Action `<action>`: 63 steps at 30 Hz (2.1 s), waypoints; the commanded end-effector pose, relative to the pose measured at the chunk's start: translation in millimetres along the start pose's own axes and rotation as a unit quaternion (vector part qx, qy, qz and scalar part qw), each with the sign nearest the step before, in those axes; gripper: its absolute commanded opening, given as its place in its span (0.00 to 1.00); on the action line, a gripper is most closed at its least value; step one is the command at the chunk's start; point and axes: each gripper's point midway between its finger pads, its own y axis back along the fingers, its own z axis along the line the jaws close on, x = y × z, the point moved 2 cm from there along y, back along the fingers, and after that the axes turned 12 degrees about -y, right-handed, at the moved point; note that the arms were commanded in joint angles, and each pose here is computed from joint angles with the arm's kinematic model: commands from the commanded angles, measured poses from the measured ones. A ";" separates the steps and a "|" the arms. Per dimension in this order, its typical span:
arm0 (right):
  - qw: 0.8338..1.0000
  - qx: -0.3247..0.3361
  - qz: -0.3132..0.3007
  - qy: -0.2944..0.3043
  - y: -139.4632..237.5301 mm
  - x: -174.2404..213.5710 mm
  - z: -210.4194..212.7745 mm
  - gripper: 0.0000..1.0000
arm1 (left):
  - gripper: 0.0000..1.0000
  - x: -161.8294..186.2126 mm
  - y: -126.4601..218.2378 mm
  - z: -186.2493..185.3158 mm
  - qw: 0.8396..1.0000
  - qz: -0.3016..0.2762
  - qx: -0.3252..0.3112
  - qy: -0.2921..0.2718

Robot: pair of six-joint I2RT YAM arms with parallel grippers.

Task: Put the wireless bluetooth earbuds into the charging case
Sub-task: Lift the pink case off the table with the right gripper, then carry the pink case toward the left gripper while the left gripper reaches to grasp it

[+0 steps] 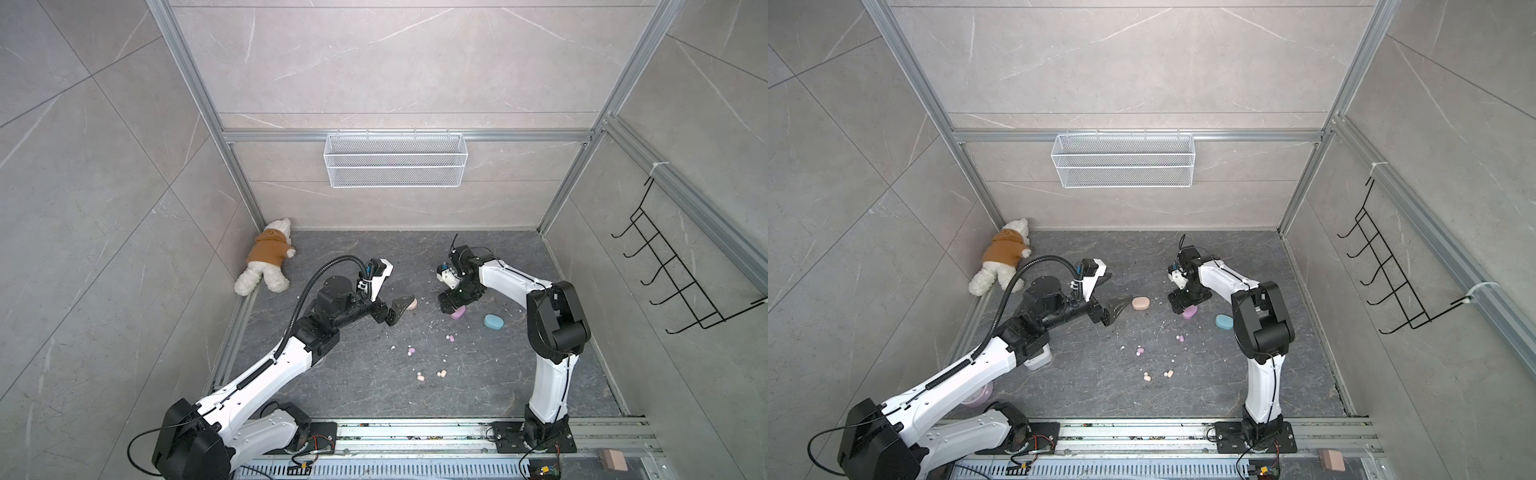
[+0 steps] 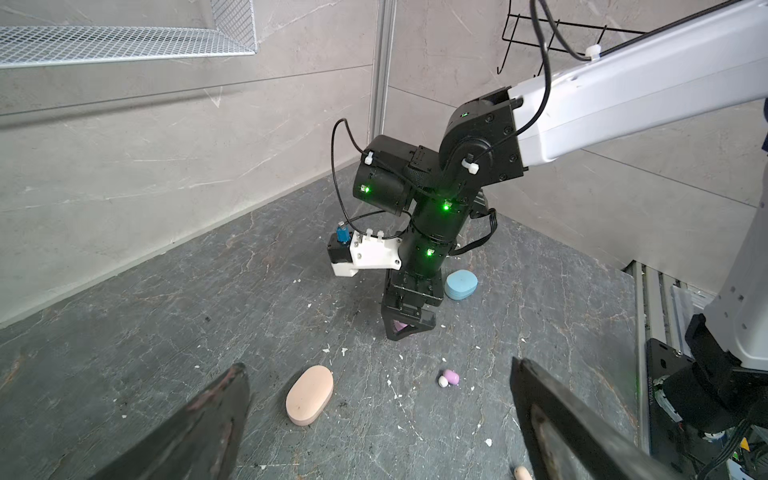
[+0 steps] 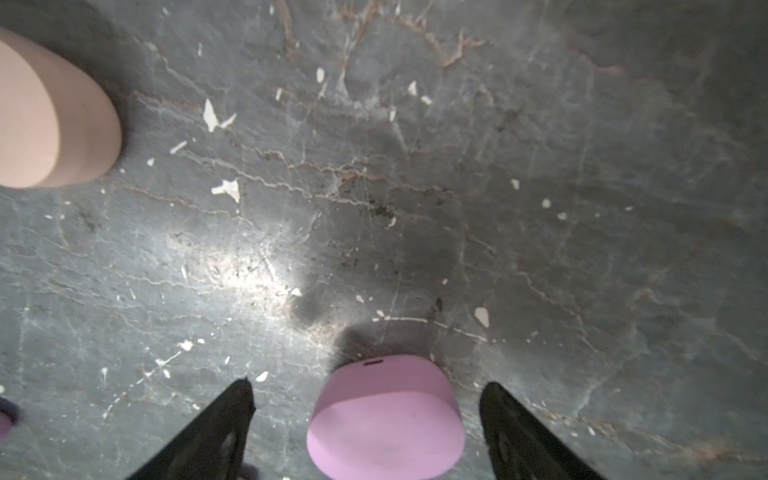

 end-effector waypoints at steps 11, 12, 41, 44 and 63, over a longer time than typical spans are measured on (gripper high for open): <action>0.998 0.036 0.038 0.029 1.6 10.2 -6.8 0.82 | 1.00 -9.4 5.2 -1.9 1.000 -0.010 0.006 -0.013; 0.998 0.038 0.036 0.030 1.9 9.4 -6.8 0.82 | 1.00 -9.4 5.4 -1.6 1.000 -0.010 0.006 -0.013; 0.998 0.050 0.037 0.009 15.0 7.9 -4.7 0.63 | 1.00 -6.9 4.7 -2.0 1.000 -0.006 0.007 -0.016; 0.998 0.047 0.041 -0.011 25.9 8.9 -2.5 0.61 | 1.00 -4.1 2.5 -2.8 1.000 0.000 0.011 -0.014; 0.993 0.000 -0.017 -0.119 157.4 21.0 29.3 0.60 | 1.00 49.9 -47.5 -46.0 0.994 -0.014 0.044 -0.102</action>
